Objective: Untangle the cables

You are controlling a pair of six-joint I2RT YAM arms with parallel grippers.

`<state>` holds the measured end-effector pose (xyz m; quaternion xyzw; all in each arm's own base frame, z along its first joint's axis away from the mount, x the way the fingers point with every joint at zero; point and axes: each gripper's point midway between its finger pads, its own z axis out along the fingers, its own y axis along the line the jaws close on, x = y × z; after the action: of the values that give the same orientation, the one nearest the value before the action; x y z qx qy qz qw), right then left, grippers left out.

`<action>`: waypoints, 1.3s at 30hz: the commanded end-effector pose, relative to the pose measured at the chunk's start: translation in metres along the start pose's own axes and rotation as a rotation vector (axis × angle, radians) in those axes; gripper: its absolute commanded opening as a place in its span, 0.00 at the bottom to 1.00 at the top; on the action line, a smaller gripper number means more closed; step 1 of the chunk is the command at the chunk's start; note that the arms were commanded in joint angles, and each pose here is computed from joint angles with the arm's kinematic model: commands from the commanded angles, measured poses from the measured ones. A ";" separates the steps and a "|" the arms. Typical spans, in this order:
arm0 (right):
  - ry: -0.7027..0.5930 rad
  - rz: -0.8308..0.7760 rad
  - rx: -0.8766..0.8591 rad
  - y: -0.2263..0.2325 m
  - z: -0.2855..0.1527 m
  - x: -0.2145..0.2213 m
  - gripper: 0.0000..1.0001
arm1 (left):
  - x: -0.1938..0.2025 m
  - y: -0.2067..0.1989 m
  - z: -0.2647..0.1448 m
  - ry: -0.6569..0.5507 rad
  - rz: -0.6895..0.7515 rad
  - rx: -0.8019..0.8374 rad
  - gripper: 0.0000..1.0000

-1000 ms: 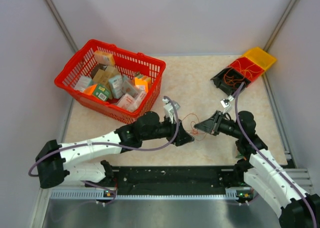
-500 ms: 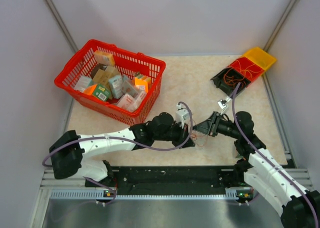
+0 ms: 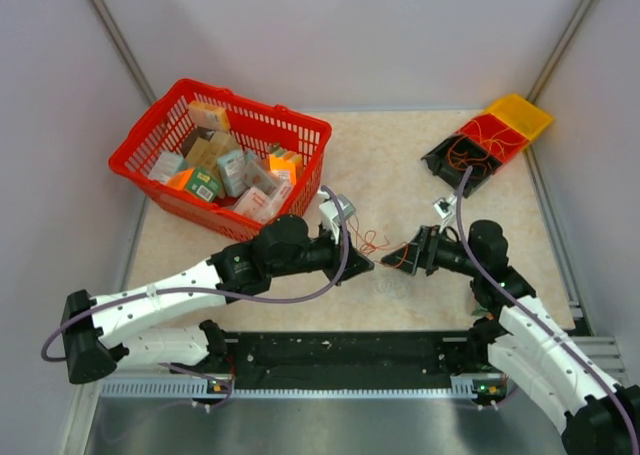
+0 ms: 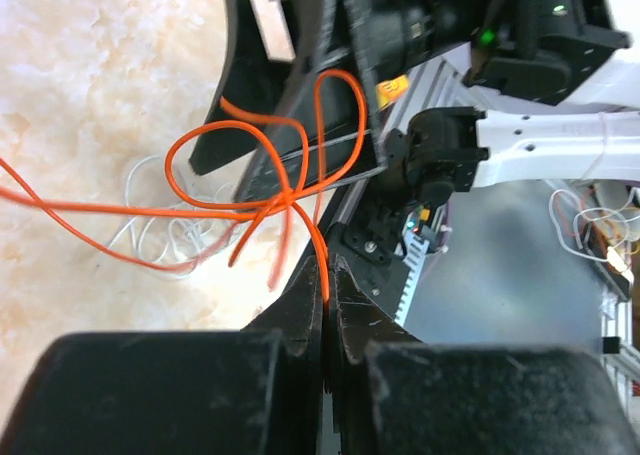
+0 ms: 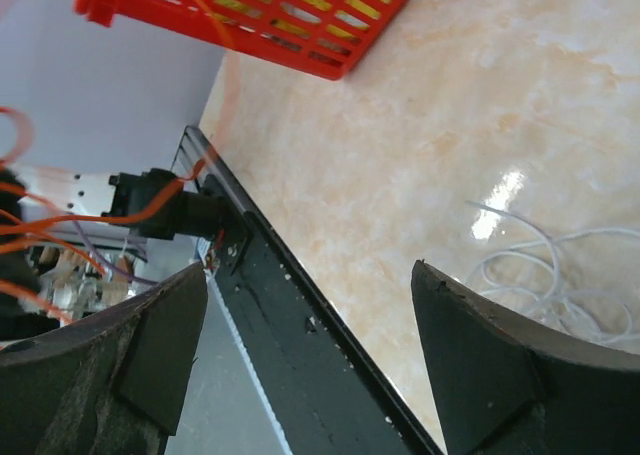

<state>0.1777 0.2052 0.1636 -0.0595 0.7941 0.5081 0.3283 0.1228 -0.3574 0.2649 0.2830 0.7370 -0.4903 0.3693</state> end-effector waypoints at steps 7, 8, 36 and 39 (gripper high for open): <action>-0.089 -0.278 -0.197 0.057 -0.026 -0.015 0.88 | -0.001 0.005 -0.018 0.011 0.143 0.005 0.00; -0.094 -0.304 -0.227 0.064 -0.029 -0.014 0.89 | 0.001 0.001 -0.020 0.016 0.174 0.036 0.00; -0.264 -0.324 0.024 0.044 -0.018 -0.023 0.00 | 0.010 0.009 -0.059 0.002 0.239 -0.007 0.00; -0.282 -0.316 0.070 0.034 -0.021 -0.024 0.00 | 0.004 0.021 -0.073 -0.051 0.231 -0.092 0.00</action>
<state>0.1523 0.2182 0.2186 -0.1473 0.7129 0.4886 0.4809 0.0948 -0.3047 0.2642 0.3850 0.6933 -0.4636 0.3951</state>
